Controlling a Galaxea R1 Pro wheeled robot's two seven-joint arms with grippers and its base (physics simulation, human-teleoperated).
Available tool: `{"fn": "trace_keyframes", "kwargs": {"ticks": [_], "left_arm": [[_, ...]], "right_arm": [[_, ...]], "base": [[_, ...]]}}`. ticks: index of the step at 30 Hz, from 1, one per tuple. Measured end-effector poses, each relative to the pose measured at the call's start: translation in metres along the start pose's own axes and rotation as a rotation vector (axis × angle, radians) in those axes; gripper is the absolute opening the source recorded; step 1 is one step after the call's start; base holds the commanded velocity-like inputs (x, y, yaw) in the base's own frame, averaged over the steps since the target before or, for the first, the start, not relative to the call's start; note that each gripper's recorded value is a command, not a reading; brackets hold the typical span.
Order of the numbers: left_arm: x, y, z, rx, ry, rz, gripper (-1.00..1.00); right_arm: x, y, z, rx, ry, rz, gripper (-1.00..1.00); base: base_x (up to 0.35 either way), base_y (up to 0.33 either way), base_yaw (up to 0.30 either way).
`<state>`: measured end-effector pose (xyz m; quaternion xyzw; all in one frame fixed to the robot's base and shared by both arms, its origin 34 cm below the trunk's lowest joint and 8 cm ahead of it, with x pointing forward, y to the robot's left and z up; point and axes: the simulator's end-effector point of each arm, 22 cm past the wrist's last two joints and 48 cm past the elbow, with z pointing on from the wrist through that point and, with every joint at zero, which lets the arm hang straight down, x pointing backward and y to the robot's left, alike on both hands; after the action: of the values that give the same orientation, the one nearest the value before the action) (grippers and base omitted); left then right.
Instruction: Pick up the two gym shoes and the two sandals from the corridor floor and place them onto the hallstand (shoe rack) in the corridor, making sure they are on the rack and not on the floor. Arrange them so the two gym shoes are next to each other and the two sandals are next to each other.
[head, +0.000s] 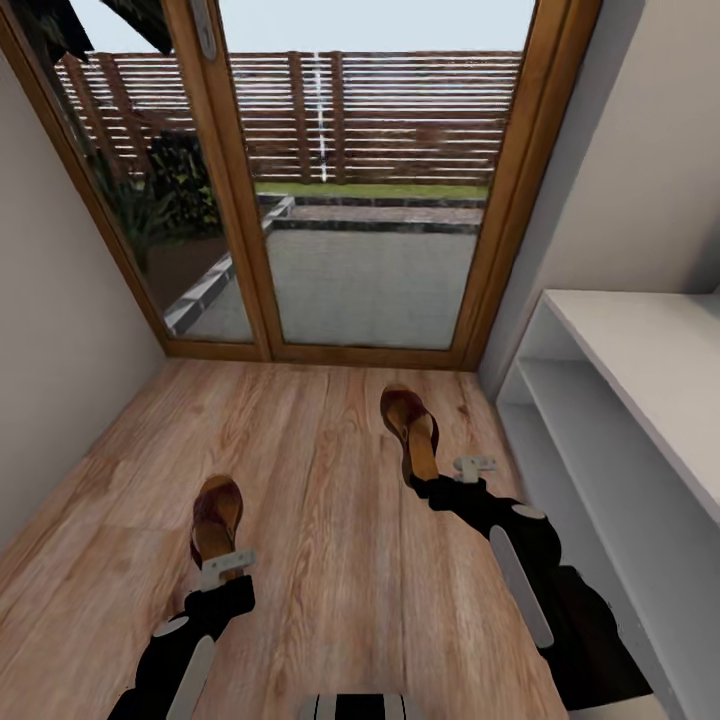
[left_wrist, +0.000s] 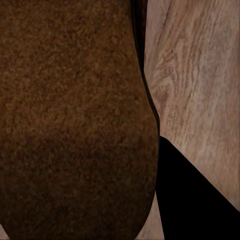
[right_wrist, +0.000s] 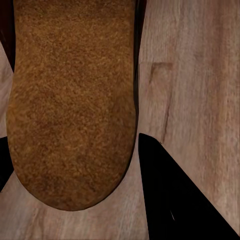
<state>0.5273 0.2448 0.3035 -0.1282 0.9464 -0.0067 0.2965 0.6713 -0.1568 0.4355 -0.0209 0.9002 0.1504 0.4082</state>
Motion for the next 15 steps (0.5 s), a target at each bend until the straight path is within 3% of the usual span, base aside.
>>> {"fn": "trace_keyframes", "kwargs": {"ticks": [7, 15], "left_arm": [[0.012, 0.003, 0.004, -0.004, 0.027, -0.005, -1.00], [0.016, 0.003, 0.006, -0.007, 0.023, -0.009, -1.00]], "right_arm": [[-0.011, 0.001, -0.003, 0.005, -0.022, 0.001, -1.00], [0.006, -0.005, 0.006, 0.016, 0.024, 0.014, -1.00]], "base": [[0.234, 0.221, 0.000], [0.067, 0.048, 0.000]]}}
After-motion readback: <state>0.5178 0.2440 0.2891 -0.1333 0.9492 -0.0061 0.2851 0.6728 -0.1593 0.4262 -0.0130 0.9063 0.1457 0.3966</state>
